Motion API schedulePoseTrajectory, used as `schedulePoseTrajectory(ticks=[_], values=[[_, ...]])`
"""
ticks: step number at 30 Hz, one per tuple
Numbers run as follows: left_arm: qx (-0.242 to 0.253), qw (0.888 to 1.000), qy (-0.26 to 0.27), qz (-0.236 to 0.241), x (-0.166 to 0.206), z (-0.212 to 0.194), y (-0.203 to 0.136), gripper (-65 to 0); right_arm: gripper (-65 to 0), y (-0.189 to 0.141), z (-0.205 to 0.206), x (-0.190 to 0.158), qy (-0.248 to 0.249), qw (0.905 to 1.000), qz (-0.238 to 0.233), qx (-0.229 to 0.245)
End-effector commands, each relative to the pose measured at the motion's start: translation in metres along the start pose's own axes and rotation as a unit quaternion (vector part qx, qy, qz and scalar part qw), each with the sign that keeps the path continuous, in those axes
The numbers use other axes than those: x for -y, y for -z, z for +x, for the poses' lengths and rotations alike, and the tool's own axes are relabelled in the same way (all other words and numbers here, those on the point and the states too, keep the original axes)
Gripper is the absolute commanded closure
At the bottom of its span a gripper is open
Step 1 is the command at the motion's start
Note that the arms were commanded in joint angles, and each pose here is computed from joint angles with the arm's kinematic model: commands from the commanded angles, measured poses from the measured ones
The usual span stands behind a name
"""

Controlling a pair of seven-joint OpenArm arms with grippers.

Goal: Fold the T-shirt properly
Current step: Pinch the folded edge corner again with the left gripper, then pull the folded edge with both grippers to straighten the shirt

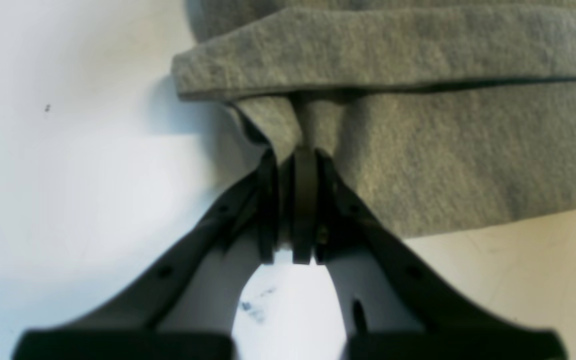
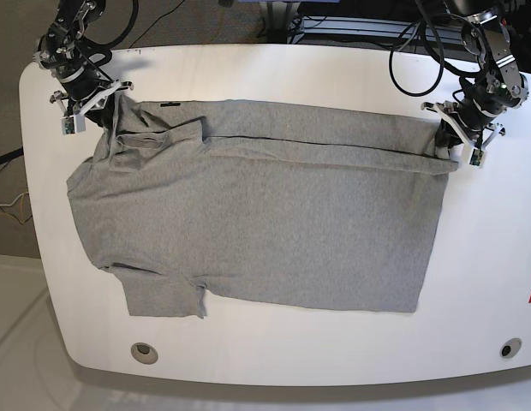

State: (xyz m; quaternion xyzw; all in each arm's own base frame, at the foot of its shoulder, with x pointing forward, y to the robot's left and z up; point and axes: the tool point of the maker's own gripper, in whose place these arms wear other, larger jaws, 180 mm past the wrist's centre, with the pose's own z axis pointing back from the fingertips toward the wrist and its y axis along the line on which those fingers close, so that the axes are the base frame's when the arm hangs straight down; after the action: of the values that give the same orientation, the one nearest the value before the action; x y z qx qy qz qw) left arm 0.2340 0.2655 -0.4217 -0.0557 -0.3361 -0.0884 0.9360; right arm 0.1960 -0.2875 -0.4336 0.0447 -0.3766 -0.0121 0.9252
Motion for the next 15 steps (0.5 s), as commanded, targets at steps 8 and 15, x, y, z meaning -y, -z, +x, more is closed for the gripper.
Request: schedulePoseTrajectory(ticks=[8,15], values=[[-0.042,0.999,0.008,0.021,-0.013,-0.021,-0.009,-1.9,-2.3,-0.017,-0.024,0.036,-0.021,0.9969,-0.053,-0.054],[-0.045,0.998,-0.001,0.050,-0.031,-0.025,-0.017,-1.9,-2.3,-0.033,-0.031,0.057,-0.009,0.9949,-0.082,-0.057]])
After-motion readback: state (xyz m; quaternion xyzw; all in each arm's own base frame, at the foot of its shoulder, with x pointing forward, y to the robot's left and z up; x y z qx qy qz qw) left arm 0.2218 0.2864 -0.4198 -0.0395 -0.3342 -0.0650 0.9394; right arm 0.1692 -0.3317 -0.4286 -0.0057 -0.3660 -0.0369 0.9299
